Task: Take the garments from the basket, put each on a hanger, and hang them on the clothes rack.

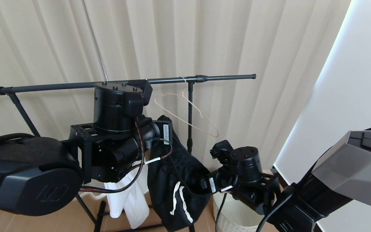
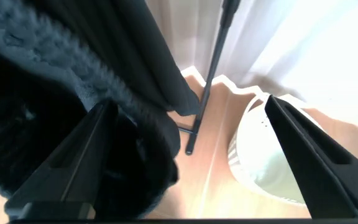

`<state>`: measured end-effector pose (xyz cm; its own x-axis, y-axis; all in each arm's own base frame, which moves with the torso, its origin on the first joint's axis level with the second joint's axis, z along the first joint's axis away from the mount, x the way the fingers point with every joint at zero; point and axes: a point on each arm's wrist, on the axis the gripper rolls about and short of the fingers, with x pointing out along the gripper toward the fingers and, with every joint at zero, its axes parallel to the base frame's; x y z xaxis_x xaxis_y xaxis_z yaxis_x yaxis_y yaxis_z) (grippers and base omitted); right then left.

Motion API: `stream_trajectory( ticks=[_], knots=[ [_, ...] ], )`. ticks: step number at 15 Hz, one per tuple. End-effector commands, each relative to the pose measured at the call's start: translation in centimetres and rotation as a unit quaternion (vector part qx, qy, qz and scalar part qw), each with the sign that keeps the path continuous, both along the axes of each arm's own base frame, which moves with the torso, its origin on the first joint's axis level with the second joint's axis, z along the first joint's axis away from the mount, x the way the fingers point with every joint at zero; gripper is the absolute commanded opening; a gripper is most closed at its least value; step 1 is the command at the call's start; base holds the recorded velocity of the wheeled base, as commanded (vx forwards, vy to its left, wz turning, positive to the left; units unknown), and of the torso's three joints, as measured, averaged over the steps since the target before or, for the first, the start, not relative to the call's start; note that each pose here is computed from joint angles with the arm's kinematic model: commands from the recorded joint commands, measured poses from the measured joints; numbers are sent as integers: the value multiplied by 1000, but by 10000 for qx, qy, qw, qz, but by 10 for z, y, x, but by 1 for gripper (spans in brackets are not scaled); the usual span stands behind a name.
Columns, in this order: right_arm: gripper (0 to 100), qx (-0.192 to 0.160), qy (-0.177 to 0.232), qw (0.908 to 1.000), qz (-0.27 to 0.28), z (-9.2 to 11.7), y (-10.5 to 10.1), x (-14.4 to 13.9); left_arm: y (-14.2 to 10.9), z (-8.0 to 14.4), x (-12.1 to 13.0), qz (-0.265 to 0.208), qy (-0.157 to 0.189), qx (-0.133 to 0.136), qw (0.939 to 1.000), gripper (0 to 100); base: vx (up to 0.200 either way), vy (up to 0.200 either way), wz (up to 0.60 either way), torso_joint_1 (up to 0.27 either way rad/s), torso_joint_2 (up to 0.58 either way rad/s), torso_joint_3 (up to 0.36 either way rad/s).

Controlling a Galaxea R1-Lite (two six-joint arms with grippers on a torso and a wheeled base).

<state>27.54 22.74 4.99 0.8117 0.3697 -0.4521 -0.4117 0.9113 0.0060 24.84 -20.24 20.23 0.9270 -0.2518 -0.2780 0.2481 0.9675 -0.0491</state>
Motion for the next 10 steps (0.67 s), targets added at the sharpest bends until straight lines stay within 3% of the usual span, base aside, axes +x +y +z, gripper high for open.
stream_trajectory(
  ticks=[1, 4, 5, 10],
  knots=[
    [100, -56, 6, 10000, -22, -4, -4, 0, 0, 0, 0, -6, 4, 0, 10000, 0, 0, 0, 0, 0, 0, 0],
    [100, -18, -33, 10000, -16, -4, -4, 0, 0, -1, -1, -108, 37, -15, 9999, 0, 0, 0, 0, 0, 0, 0],
    [0, 16, -74, 10000, -16, -3, -4, 1, 1, -1, -1, -100, 37, -15, 9999, 0, 0, 0, 0, 0, 0, 0],
    [0, 172, -198, 9996, 79, 2, -6, 1, 1, -2, -1, -108, 51, -7, 9999, 0, 0, 0, 0, 0, 0, 0]
  ],
)
